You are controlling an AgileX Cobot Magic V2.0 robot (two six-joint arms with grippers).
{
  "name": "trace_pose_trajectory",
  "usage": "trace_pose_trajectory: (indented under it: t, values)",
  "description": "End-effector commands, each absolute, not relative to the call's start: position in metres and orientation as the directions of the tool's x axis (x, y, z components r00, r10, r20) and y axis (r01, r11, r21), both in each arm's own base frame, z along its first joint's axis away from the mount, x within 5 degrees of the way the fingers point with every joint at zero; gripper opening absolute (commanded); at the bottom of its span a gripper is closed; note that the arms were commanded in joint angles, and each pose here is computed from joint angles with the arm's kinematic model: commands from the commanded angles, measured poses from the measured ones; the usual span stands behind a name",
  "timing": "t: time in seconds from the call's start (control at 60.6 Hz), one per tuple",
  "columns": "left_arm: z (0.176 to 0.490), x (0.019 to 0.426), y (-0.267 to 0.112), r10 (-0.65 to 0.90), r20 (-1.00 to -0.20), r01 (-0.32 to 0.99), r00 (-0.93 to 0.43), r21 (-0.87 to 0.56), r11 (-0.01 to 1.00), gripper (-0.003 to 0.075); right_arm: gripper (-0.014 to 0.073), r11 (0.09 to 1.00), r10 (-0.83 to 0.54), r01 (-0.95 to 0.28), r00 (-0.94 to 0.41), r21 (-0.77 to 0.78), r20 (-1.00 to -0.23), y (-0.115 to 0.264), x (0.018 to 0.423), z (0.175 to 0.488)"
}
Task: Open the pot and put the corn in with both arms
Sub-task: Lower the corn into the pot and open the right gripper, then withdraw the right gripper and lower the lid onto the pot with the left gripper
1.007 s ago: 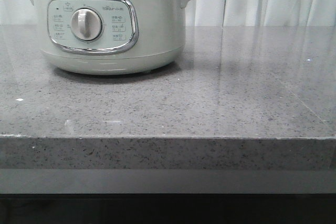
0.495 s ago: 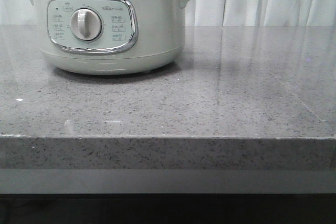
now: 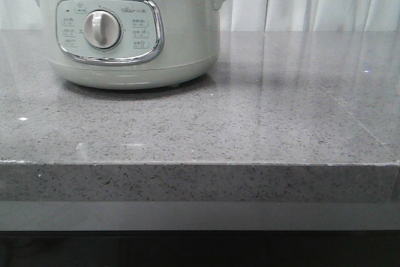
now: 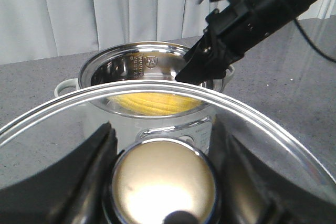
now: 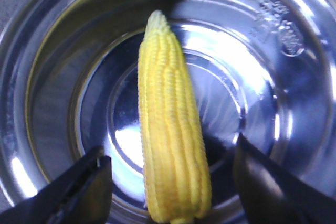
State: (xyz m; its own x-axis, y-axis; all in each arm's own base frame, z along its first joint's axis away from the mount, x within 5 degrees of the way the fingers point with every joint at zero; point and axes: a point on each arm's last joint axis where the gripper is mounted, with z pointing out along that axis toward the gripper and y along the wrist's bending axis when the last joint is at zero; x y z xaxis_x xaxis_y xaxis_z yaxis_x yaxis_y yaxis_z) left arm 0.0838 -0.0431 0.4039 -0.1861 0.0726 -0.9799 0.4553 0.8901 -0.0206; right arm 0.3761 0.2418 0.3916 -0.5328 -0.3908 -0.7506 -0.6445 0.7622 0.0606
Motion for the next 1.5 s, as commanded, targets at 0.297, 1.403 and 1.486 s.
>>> trace_pose_trajectory:
  t: [0.297,1.403,1.486]
  values:
    - [0.430,0.080,-0.041,-0.021,-1.000,0.456,-0.019,-0.028,0.889,0.0165,0.0508,0.835,-0.200,-0.549,-0.372,0.040,-0.906,0.171,0.284,0.495]
    - [0.430,0.080,-0.041,-0.021,-1.000,0.456,-0.019,-0.028,0.889,0.0165,0.0508,0.829,0.001,-0.548,-0.199,0.112,-0.980,0.057,0.085,0.393]
    - [0.430,0.080,-0.041,-0.021,-1.000,0.456,-0.019,-0.028,0.889,0.0165,0.0508,0.829,0.000,-0.548,-0.200,0.112,-0.980,0.057,0.085,0.392]
